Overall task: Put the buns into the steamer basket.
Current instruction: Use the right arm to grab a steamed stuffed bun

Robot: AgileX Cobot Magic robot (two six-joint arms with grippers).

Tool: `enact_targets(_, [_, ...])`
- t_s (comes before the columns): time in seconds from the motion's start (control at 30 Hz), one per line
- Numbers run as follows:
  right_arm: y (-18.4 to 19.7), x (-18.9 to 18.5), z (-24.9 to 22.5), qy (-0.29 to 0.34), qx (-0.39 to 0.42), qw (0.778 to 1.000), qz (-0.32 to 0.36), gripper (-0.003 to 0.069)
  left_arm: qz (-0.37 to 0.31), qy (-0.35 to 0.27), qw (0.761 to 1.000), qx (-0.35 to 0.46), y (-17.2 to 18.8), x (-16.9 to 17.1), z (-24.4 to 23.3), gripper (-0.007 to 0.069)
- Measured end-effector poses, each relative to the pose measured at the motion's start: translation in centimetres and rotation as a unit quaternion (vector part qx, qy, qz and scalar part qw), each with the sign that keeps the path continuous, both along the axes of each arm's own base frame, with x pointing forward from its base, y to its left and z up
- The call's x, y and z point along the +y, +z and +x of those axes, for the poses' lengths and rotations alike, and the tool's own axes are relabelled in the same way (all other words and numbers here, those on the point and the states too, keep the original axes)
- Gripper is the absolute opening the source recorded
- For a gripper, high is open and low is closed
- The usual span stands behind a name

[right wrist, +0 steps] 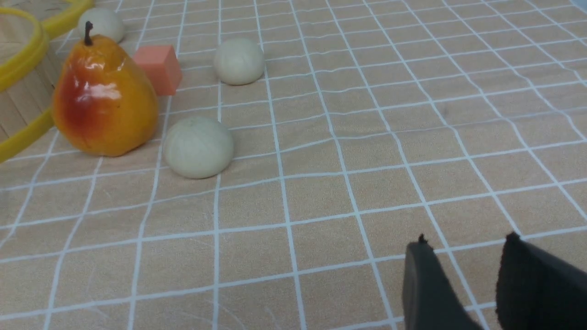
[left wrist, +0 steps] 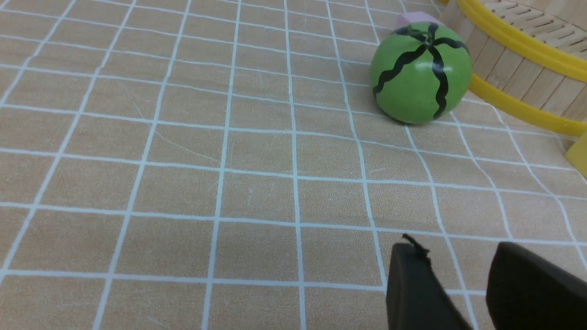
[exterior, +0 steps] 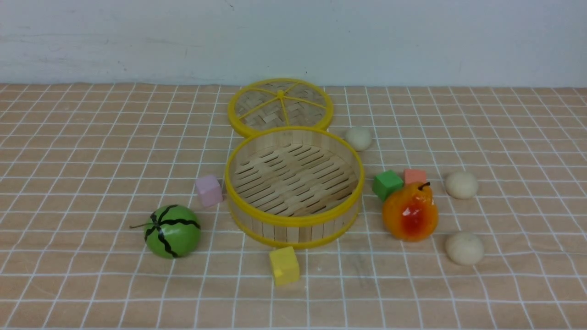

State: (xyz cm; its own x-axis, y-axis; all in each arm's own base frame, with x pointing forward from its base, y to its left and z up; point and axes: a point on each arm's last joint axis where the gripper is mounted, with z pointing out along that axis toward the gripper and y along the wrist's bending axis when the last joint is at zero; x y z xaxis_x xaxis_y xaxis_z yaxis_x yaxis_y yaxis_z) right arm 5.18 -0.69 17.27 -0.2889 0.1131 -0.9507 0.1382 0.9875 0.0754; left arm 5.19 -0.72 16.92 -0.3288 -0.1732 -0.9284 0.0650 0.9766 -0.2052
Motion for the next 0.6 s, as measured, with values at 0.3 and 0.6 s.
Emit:
enact_targets(0.3, [1.4, 0.1, 0.4, 0.006, -0.09, 0.996, -0.002, 0.0239, 0.0, 0.0, 1.0, 0.0, 0.0, 0.0, 0.0, 0.0238])
enact_targets(0.6, [4.0, 0.2, 0.4, 0.012, -0.231, 0.973, 0.003, 0.0239, 0.0, 0.0, 1.0, 0.0, 0.0, 0.0, 0.0, 0.0238])
